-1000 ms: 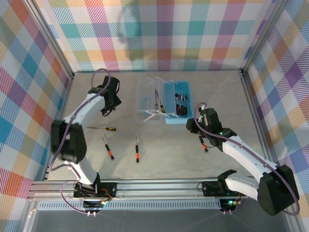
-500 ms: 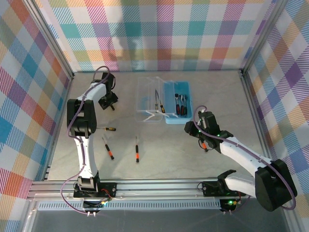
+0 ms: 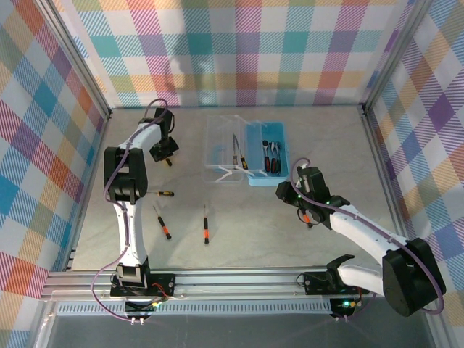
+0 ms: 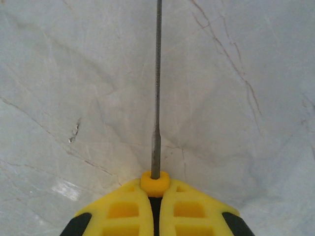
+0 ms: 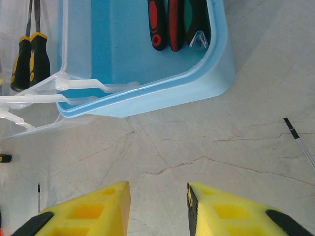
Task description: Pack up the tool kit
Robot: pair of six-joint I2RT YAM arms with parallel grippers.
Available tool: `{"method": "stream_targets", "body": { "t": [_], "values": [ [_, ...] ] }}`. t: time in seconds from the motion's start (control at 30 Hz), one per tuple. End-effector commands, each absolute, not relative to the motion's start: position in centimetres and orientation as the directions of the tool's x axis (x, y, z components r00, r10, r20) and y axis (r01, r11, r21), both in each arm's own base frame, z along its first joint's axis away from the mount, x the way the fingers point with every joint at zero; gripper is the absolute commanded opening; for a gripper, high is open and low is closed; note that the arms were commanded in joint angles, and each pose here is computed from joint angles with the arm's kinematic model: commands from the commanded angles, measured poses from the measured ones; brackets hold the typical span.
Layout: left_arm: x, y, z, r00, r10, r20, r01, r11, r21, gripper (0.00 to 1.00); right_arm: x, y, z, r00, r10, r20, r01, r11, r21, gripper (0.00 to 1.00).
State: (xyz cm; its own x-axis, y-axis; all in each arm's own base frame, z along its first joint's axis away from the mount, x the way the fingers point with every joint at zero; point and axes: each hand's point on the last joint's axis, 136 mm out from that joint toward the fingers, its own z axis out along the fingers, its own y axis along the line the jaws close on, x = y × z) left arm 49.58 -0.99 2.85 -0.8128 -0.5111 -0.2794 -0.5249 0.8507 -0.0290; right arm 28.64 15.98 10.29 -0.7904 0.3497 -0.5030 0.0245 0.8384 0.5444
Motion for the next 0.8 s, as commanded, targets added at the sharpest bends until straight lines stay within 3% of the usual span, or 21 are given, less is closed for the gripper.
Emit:
{"method": "stream_targets", "body": {
  "t": [0.0,0.4,0.57,0.77],
  "values": [
    [47.8,-1.9,5.1,-0.83,-0.499,-0.247,-0.491,0.865,-0.1,0.03,29.3,16.9,11.6,-0.781,0.334,-0.528,-0.035,0.82,0.571,0.37],
    [41.1,-5.8,10.4,-0.822,-0.477,-0.311,-0.397,0.872,-0.287,0.0,28.9,18.2,14.1,-0.777,0.266,-0.57,-0.153,0.799,0.582,0.37],
    [36.3,-11.4,14.3,-0.839,-0.364,-0.404,-0.185,0.889,-0.418,0.0,28.5,20.4,17.6,-0.805,0.213,-0.553,-0.241,0.736,0.633,0.38],
    [30.0,-19.7,19.8,-0.772,-0.234,-0.591,0.198,0.795,-0.574,0.0,28.2,24.0,22.1,-0.826,0.175,-0.536,-0.326,0.627,0.707,0.42]
  ]
}}
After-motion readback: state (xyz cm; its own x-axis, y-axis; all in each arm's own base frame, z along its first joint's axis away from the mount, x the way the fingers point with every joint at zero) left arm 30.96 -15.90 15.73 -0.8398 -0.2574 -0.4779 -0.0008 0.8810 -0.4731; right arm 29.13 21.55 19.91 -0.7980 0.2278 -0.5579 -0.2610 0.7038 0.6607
